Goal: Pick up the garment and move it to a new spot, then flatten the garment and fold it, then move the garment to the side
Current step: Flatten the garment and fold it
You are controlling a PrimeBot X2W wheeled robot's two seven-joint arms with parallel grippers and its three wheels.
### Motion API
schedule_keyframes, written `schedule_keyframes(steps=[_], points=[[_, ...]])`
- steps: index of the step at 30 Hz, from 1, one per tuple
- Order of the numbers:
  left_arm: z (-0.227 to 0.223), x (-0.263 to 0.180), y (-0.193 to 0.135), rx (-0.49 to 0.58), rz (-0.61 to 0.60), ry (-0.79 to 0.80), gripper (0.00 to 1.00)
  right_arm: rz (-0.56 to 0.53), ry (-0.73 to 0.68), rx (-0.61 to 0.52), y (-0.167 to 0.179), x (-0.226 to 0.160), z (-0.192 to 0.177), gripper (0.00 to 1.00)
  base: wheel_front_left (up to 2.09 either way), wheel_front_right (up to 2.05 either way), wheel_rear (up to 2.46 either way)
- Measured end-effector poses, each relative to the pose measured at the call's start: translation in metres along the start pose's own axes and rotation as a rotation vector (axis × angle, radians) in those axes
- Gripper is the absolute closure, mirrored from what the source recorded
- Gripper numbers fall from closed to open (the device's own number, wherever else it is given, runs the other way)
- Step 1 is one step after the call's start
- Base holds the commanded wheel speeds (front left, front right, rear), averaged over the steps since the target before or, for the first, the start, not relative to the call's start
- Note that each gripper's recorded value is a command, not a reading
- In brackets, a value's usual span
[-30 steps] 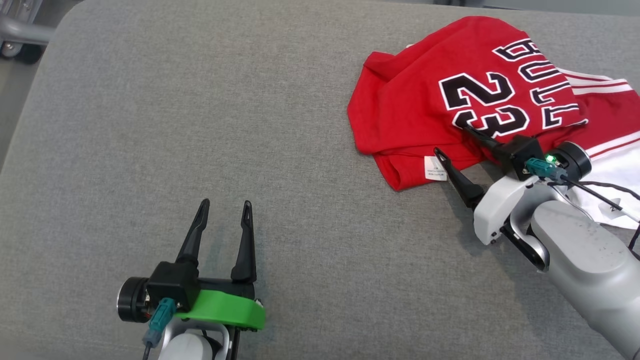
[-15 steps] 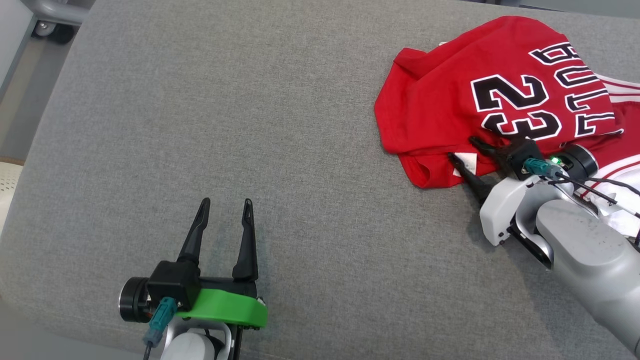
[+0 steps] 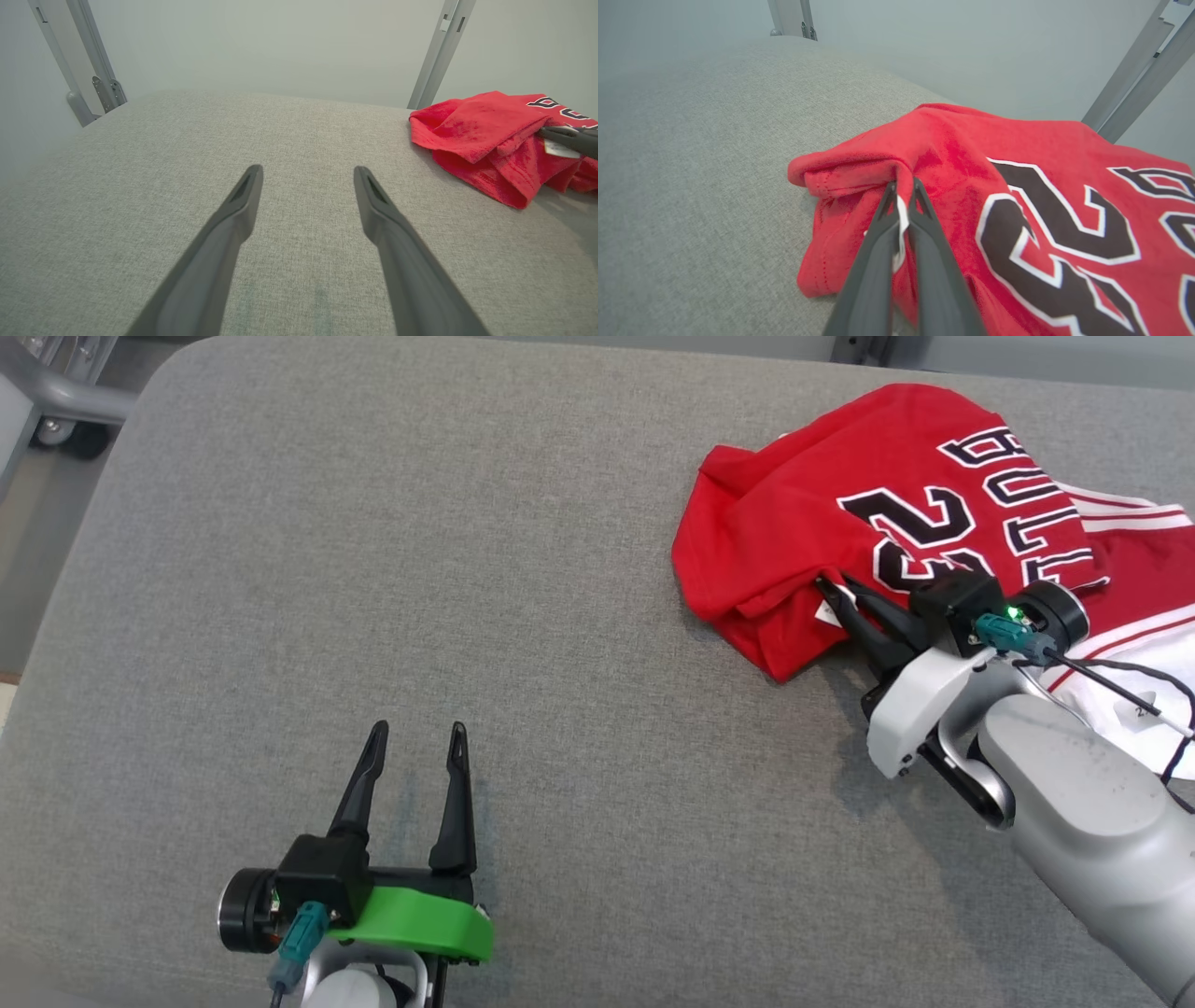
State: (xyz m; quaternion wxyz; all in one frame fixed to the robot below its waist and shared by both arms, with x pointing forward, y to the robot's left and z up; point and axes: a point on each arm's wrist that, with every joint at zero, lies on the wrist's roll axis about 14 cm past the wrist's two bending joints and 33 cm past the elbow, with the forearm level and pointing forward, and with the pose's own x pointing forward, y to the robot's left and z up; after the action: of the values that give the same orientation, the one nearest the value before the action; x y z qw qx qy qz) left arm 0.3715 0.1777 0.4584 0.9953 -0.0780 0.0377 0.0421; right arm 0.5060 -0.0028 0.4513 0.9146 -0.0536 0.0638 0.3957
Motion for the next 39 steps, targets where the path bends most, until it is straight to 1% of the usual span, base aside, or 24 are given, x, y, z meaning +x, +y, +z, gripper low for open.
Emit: schedule_keyframes(steps=[4, 7, 10, 14, 17, 18, 19, 20, 21, 24, 28, 30, 33, 36, 37, 39], points=[[0.002, -0.004, -0.002, 0.003, -0.009, -0.006, 0.0, 0.028, -0.075, 0.012, 0.017, -0.014, 0.022, 1.0, 0.0, 0.0, 0.0], [0.003, -0.006, -0.006, 0.002, -0.028, -0.013, 0.0, 0.069, -0.091, 0.019, 0.037, -0.028, 0.025, 1.0, 0.0, 0.0, 0.0], [0.005, -0.008, -0.012, -0.001, -0.05, -0.018, 0.0, 0.11, -0.078, 0.042, 0.06, -0.042, 0.018, 1.0, 0.0, 0.0, 0.0], [0.007, -0.008, -0.019, -0.001, -0.074, -0.025, 0.0, 0.169, -0.015, 0.099, 0.097, -0.059, -0.006, 1.0, 0.0, 0.0, 0.0], [0.008, -0.007, -0.021, -0.002, -0.083, -0.029, 0.0, 0.209, 0.026, 0.12, 0.118, -0.066, -0.02, 1.0, 0.0, 0.0, 0.0], [0.008, -0.007, -0.022, -0.003, -0.085, -0.029, 0.0, 0.226, 0.036, 0.13, 0.126, -0.068, -0.023, 0.85, 0.0, 0.0, 0.0], [0.008, -0.007, -0.022, -0.003, -0.086, -0.03, 0.0, 0.246, 0.05, 0.139, 0.134, -0.07, -0.027, 0.56, 0.0, 0.0, 0.0], [0.008, -0.006, -0.022, -0.002, -0.087, -0.03, 0.0, 0.267, 0.067, 0.15, 0.142, -0.073, -0.031, 0.07, 0.0, 0.0, 0.0], [0.008, -0.006, -0.022, -0.001, -0.088, -0.03, 0.0, 0.28, 0.079, 0.156, 0.146, -0.075, -0.034, 0.0, 0.0, 0.0, 0.0], [0.008, -0.006, -0.024, -0.001, -0.093, -0.031, 0.0, 0.308, 0.089, 0.141, 0.149, -0.078, -0.034, 0.0, 0.0, 0.0, 0.0], [0.009, -0.007, -0.024, -0.001, -0.095, -0.032, 0.0, 0.323, 0.038, 0.101, 0.138, -0.072, -0.011, 0.0, 0.0, 0.0, 0.0], [0.009, -0.008, -0.024, -0.002, -0.091, -0.034, 0.0, 0.327, 0.012, 0.08, 0.13, -0.069, 0.001, 0.0, 0.0, 0.0, 0.0], [0.011, -0.01, -0.02, -0.008, -0.077, -0.038, 0.0, 0.3, -0.013, 0.043, 0.108, -0.061, 0.02, 0.0, 0.0, 0.0, 0.0], [0.011, -0.012, -0.017, -0.014, -0.066, -0.037, 0.0, 0.274, 0.002, -0.035, 0.088, -0.049, 0.03, 0.0, 0.0, 0.0, 0.0], [0.012, -0.012, -0.016, -0.017, -0.061, -0.038, 0.0, 0.266, 0.011, -0.046, 0.084, -0.044, 0.03, 0.0, 0.0, 0.0, 0.0], [0.013, -0.013, -0.013, -0.021, -0.05, -0.042, 0.0, 0.241, 0.07, -0.067, 0.073, -0.032, 0.023, 0.0, 0.0, 0.0, 0.0]])
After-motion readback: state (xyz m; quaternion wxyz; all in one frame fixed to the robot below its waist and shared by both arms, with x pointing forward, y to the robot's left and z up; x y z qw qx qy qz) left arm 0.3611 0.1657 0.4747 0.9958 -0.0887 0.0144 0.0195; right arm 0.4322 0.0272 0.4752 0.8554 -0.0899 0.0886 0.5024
